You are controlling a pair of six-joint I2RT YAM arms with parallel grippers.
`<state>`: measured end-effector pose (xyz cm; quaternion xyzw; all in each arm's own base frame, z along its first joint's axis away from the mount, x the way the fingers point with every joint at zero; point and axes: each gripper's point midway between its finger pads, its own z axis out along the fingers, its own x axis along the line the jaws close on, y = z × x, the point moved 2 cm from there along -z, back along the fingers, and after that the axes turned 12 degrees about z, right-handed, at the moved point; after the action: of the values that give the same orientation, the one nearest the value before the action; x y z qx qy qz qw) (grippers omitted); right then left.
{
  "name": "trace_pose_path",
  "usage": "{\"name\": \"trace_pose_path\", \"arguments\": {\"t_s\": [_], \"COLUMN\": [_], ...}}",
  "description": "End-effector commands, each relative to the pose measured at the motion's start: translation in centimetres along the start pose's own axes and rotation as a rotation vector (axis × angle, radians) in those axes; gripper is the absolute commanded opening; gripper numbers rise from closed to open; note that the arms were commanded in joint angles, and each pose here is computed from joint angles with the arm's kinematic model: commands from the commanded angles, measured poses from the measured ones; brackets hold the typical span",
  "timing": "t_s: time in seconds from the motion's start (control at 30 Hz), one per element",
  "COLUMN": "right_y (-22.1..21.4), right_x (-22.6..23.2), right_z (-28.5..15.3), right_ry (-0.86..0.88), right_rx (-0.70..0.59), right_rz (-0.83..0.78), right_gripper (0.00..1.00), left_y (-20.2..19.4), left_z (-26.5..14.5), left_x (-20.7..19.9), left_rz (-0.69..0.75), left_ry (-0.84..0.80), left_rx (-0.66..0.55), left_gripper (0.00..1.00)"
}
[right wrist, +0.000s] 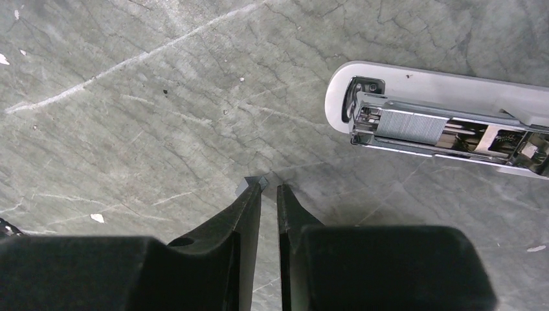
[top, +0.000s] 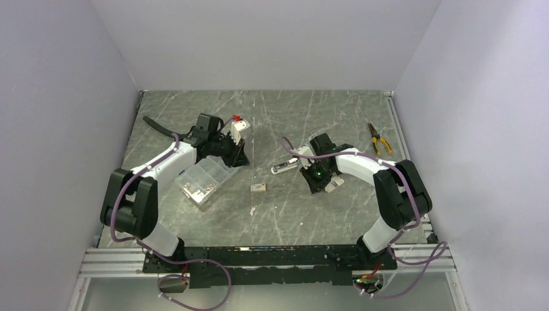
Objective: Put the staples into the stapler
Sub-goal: Pick up the staple from the center of the board.
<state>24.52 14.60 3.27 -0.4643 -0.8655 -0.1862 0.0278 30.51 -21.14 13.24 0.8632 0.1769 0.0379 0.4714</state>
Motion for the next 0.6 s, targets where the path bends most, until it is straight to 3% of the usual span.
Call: {"name": "trace_pose_path", "arguments": {"t_s": [0.0,0.57], "right_y": [1.48,1.59], "right_x": [0.44,1.07], "right_z": [-0.73,-0.29], "right_ry": [0.011,0.058], "right_rx": [-0.040,-0.034], "right_rz": [-0.005,0.009], "right_gripper": [0.19,0.12], "left_y": [1.89,1.93], "left_z": [-0.76,-0.82], "left_x": [0.10,0.04], "left_rz": [0.058,0.056], "left_ry": [0.003,0.002], "left_rx": [-0.053,-0.053], "left_gripper": [0.20,0.19]}}
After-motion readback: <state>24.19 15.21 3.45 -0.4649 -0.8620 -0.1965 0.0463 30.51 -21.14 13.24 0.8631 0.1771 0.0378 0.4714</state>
